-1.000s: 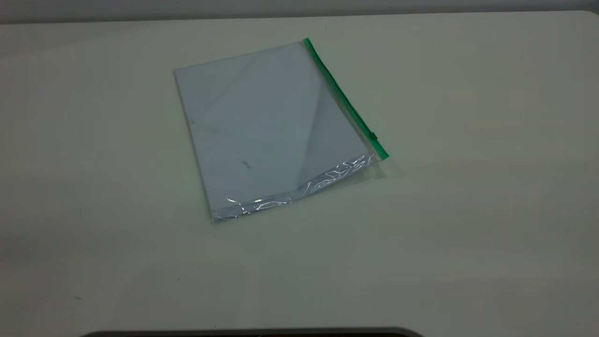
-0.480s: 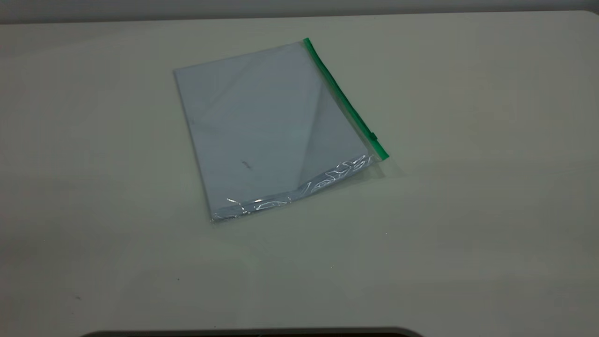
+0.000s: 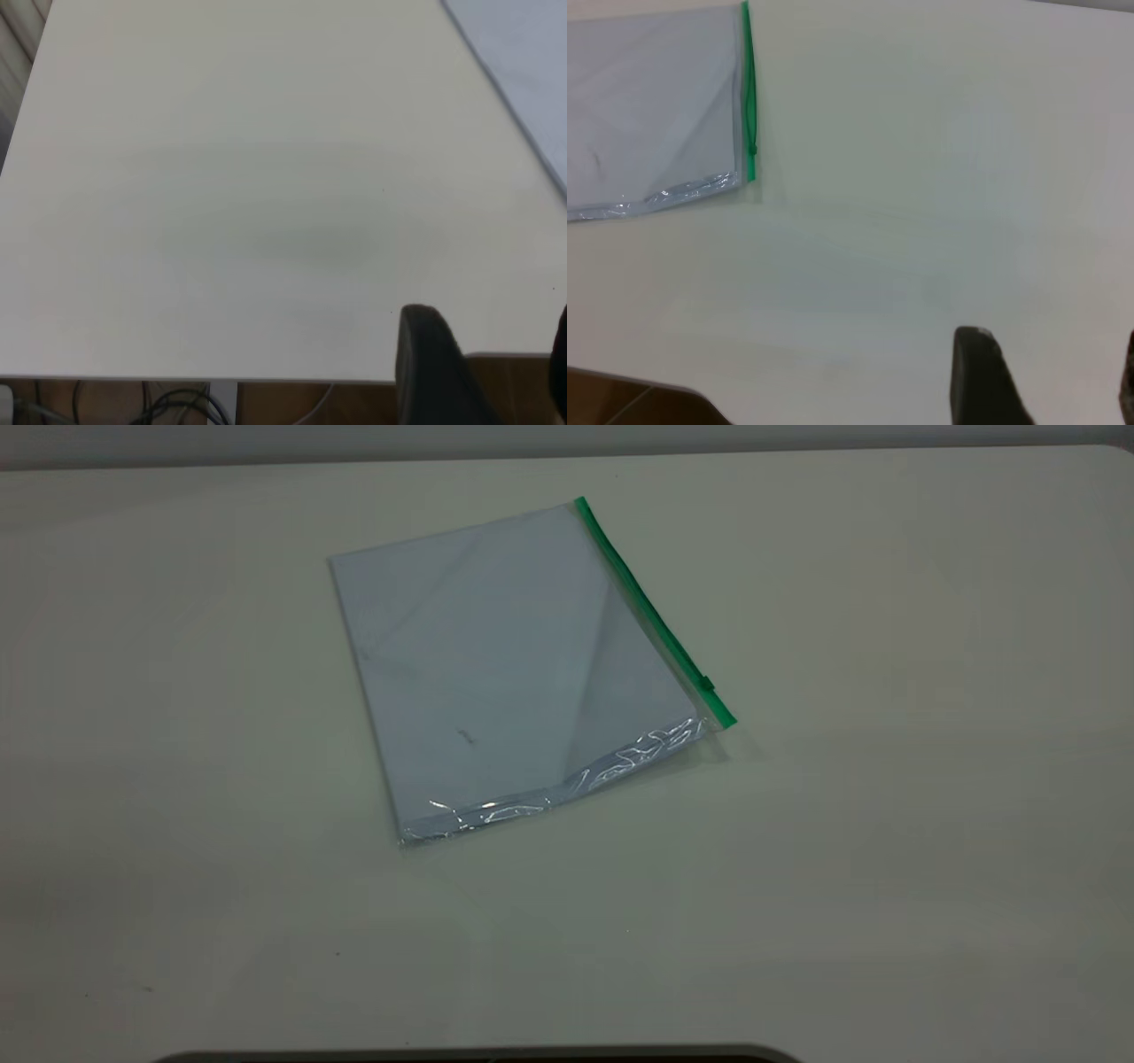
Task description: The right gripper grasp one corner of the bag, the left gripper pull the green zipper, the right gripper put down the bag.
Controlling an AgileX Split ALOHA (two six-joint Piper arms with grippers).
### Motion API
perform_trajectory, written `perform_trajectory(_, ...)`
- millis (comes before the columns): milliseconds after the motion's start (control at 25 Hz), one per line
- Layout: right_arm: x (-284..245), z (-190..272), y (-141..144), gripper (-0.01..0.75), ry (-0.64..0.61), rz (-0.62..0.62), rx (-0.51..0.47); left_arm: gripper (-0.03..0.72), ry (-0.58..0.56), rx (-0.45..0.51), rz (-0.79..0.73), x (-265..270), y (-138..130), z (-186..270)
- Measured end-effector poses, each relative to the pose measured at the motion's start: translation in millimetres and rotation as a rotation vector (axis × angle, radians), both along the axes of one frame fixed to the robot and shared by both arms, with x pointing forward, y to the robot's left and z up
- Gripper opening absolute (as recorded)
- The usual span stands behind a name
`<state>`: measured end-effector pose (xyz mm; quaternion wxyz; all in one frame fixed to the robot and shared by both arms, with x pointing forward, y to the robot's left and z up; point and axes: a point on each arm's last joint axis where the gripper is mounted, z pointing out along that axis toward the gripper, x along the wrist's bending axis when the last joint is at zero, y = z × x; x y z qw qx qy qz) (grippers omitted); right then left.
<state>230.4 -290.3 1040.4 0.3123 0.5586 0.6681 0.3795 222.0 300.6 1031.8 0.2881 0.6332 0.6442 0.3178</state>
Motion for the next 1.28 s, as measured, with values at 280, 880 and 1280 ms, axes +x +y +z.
perform_trajectory(280, 0.0, 0.0, -0.1, 0.411, 0.000, -0.001, -0.002, 0.386, 0.000, 0.000, 0.000, 0.0, 0.0, 0.0)
perform_trajectory(880, 6.5, 14.5, 15.6, 0.384, -0.080, 0.117, 0.145, 0.386, -0.060, -0.054, -0.033, 13.6, -4.8, 20.8)
perform_trajectory(1280, 103.9, 3.7, 38.9, 0.401, 0.104, 0.282, 0.229, 0.398, -0.015, -0.068, -0.123, 115.1, -6.3, 66.1)
